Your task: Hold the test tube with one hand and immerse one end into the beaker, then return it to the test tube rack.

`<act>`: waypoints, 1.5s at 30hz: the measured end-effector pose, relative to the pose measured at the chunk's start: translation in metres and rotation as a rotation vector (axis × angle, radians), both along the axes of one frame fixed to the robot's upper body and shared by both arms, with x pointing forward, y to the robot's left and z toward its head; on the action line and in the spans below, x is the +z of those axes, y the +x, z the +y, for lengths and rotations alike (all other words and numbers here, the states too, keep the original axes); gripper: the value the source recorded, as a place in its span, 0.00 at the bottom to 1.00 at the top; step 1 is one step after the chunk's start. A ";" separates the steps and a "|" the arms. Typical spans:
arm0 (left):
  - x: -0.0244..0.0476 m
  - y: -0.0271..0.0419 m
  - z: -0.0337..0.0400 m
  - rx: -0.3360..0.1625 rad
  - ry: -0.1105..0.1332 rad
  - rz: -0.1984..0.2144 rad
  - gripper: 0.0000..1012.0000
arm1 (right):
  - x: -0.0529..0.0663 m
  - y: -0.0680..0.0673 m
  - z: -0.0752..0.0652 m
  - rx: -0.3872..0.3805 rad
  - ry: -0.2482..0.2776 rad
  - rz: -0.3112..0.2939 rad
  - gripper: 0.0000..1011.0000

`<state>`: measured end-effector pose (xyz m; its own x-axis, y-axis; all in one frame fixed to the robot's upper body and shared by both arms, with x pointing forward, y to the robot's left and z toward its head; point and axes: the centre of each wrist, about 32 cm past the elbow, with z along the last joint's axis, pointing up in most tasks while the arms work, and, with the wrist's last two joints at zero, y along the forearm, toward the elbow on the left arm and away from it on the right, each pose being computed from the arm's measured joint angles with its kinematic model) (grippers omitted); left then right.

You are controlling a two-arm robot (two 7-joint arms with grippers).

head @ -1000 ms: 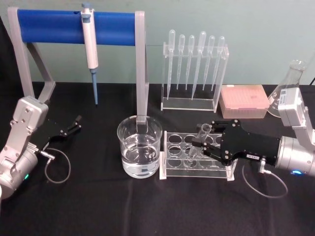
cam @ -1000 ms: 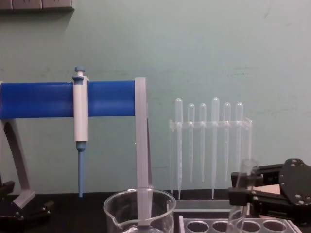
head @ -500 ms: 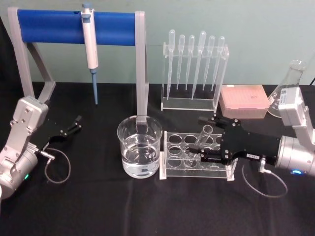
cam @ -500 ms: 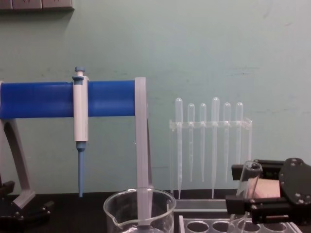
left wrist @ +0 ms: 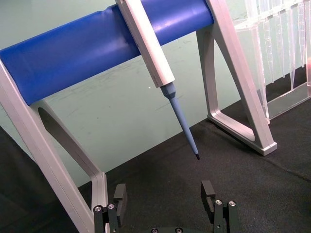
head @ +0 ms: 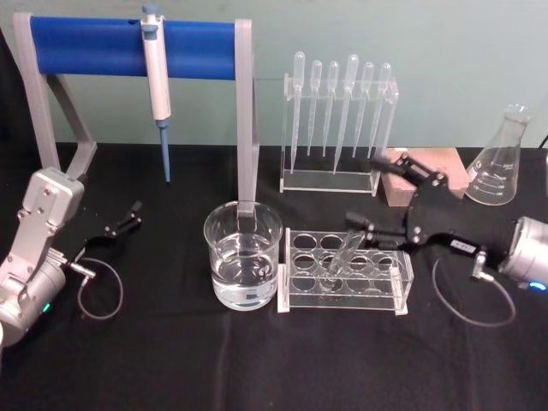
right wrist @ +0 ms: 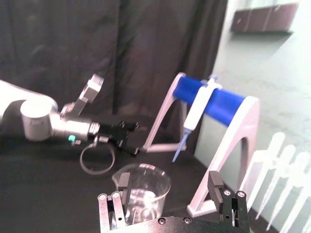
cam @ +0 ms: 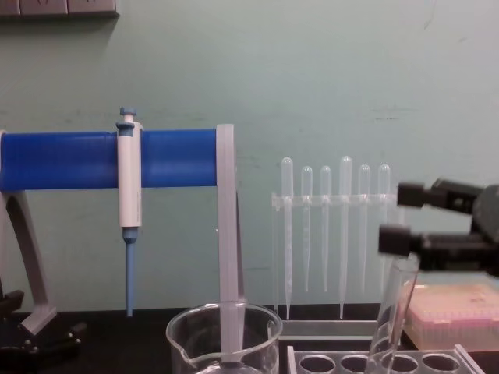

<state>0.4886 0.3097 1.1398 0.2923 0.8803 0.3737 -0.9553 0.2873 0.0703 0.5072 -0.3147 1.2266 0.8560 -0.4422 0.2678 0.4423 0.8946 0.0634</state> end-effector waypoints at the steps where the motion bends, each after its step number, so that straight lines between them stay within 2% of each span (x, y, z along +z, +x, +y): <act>1: 0.0000 0.0000 0.0000 0.000 0.000 0.000 0.99 | 0.001 -0.002 -0.001 -0.008 0.010 -0.004 0.99; 6: 0.0000 0.0000 0.0000 0.000 0.000 0.000 0.99 | -0.001 -0.013 -0.006 -0.107 0.087 -0.008 0.99; 7: 0.0000 0.0000 0.0000 0.000 0.000 0.000 0.99 | -0.002 -0.017 -0.007 -0.154 0.115 -0.005 0.99; 9: 0.0000 0.0000 0.0000 0.000 0.000 0.000 0.99 | -0.005 -0.021 -0.008 -0.207 0.130 -0.002 0.99; 15: 0.0000 0.0000 0.0000 0.000 0.000 0.000 0.99 | -0.017 -0.037 -0.006 -0.478 0.121 0.015 0.99; 18: 0.0000 0.0000 0.0000 0.000 0.000 0.000 0.99 | -0.030 -0.044 -0.001 -0.634 0.105 0.029 0.99; 19: 0.0000 0.0000 0.0000 0.000 0.000 0.000 0.99 | -0.030 -0.044 -0.001 -0.634 0.105 0.029 0.99; 20: 0.0000 0.0000 0.0000 0.000 0.000 0.000 0.99 | -0.036 -0.045 0.001 -0.693 0.097 0.032 0.99; 23: 0.0000 0.0000 0.0000 0.000 0.000 0.000 0.99 | -0.046 -0.047 0.005 -0.770 0.088 0.039 0.99; 27: 0.0000 0.0000 0.0000 0.000 0.000 0.000 0.99 | -0.054 -0.047 0.007 -0.810 0.082 0.046 0.99; 34: 0.0000 0.0000 0.0000 0.000 0.000 0.000 0.99 | -0.061 -0.046 0.008 -0.817 0.087 0.054 0.99; 45: 0.0000 0.0000 0.0000 0.000 0.000 0.000 0.99 | -0.060 -0.046 0.008 -0.814 0.085 0.052 0.99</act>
